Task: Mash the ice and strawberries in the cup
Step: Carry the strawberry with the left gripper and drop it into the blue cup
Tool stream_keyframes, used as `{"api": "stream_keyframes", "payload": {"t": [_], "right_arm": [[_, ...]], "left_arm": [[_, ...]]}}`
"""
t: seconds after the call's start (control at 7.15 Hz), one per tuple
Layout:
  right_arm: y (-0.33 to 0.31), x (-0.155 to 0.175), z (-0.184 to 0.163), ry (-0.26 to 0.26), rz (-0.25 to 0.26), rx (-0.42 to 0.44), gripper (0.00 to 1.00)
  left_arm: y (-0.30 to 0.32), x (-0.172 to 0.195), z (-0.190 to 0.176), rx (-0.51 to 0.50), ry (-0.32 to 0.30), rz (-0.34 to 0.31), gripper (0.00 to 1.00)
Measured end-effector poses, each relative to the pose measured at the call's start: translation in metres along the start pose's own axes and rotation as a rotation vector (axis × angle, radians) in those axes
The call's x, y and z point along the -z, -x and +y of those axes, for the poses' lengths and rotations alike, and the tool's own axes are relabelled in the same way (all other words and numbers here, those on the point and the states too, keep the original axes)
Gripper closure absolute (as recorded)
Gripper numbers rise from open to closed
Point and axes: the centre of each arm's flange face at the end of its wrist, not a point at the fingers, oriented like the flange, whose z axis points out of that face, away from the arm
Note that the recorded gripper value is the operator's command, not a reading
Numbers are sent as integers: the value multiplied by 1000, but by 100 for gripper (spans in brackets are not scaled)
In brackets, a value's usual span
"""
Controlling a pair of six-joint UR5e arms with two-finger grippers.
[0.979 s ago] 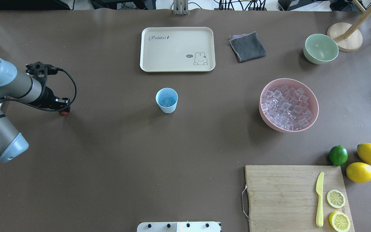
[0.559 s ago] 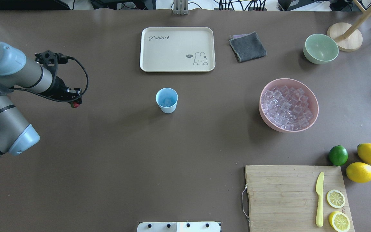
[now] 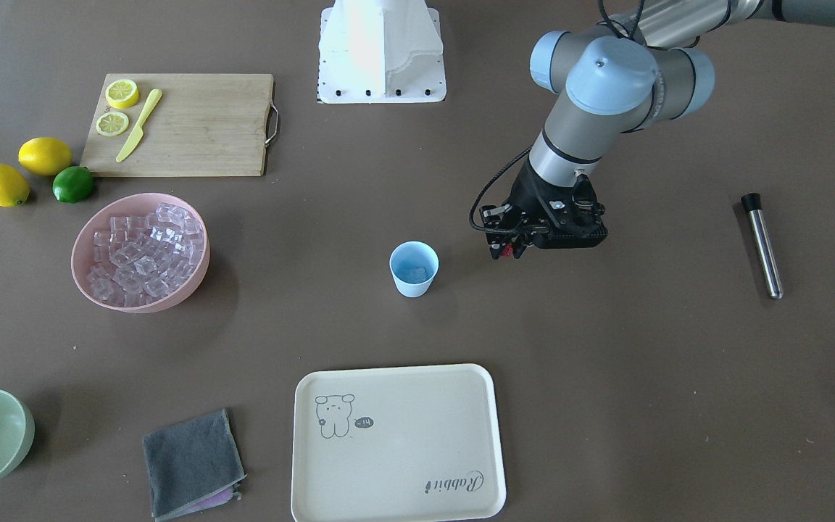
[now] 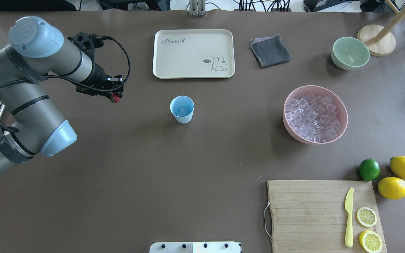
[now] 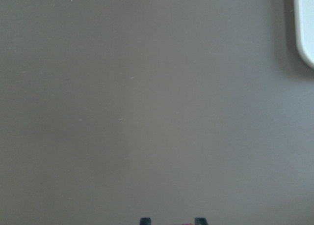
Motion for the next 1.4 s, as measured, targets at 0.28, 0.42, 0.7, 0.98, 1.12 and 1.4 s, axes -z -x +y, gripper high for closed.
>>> {"api": "stream_keyframes", "payload": {"t": [0.28,0.42,0.7,0.98,1.12,1.4], "right_arm": [[-1,-1,2,4,-1,-4,1],[-1,-1,3,5,0,-6,1],[-2,-2,5,6,-2,-8,1],[-2,-1,7,3,-4,-8,1],[-3,-1,8,4,-4,-9,1],[-2,-1,8,3,-4,-8,1]], "left_arm": [[-66,-13,36,39,-38,13,69],[-85,-18,48,42,-61,14,69],[-96,-28,56,38,-78,5,67],[-96,-33,55,34,-83,9,62],[-96,-33,54,35,-85,12,61],[-95,-32,51,34,-90,15,43]]}}
